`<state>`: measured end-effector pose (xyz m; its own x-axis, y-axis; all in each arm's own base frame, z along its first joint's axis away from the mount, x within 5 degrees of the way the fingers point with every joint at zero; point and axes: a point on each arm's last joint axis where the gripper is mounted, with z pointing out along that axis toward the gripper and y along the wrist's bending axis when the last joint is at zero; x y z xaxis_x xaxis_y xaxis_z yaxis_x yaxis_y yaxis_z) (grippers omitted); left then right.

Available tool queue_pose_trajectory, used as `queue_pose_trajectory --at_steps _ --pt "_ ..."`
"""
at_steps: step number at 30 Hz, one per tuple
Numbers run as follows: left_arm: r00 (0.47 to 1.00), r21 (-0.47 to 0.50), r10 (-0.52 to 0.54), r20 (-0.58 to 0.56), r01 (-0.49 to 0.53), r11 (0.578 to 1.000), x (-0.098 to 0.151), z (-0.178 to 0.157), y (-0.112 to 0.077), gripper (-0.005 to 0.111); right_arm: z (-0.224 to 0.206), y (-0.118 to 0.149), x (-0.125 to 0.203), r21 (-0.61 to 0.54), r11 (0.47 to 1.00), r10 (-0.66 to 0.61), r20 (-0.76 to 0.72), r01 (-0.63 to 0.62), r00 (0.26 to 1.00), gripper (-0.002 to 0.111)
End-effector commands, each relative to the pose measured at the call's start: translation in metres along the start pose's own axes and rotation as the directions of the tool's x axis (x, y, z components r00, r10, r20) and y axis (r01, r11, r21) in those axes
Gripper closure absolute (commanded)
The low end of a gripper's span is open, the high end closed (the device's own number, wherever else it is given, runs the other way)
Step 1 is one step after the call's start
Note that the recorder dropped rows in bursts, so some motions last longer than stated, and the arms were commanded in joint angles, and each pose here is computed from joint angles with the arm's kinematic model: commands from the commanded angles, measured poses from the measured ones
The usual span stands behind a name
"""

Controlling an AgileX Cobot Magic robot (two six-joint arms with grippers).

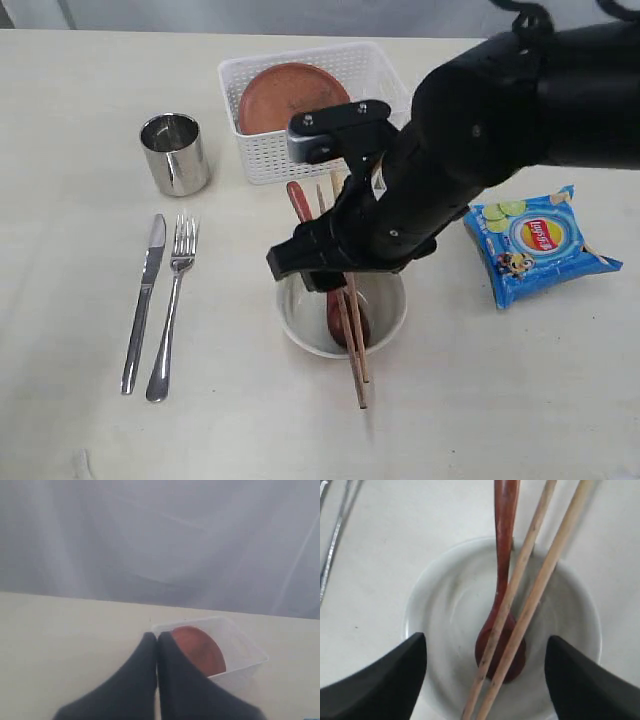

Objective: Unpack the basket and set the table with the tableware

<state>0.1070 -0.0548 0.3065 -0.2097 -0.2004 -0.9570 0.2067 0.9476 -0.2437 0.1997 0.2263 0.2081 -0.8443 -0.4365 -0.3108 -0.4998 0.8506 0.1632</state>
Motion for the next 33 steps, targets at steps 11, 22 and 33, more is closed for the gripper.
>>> queue_pose_trajectory --at_steps 11,22,33 --pt "0.98 0.246 0.174 -0.097 -0.146 0.958 0.041 0.0 -0.012 0.107 -0.081 -0.088 -0.122 -0.143 0.99 0.042 0.217 -0.01 0.975 0.044" --pt "0.939 0.374 0.238 -0.247 -0.134 0.917 0.101 -0.005 -0.004 0.107 -0.01 -0.134 -0.152 -0.338 0.941 0.044 0.09 -0.011 0.995 0.044" --pt "0.942 0.341 0.147 -0.303 -0.037 0.94 0.108 -0.005 0.0 0.107 -0.019 -0.127 -0.154 -0.384 0.923 0.025 0.135 0.029 0.991 0.044"
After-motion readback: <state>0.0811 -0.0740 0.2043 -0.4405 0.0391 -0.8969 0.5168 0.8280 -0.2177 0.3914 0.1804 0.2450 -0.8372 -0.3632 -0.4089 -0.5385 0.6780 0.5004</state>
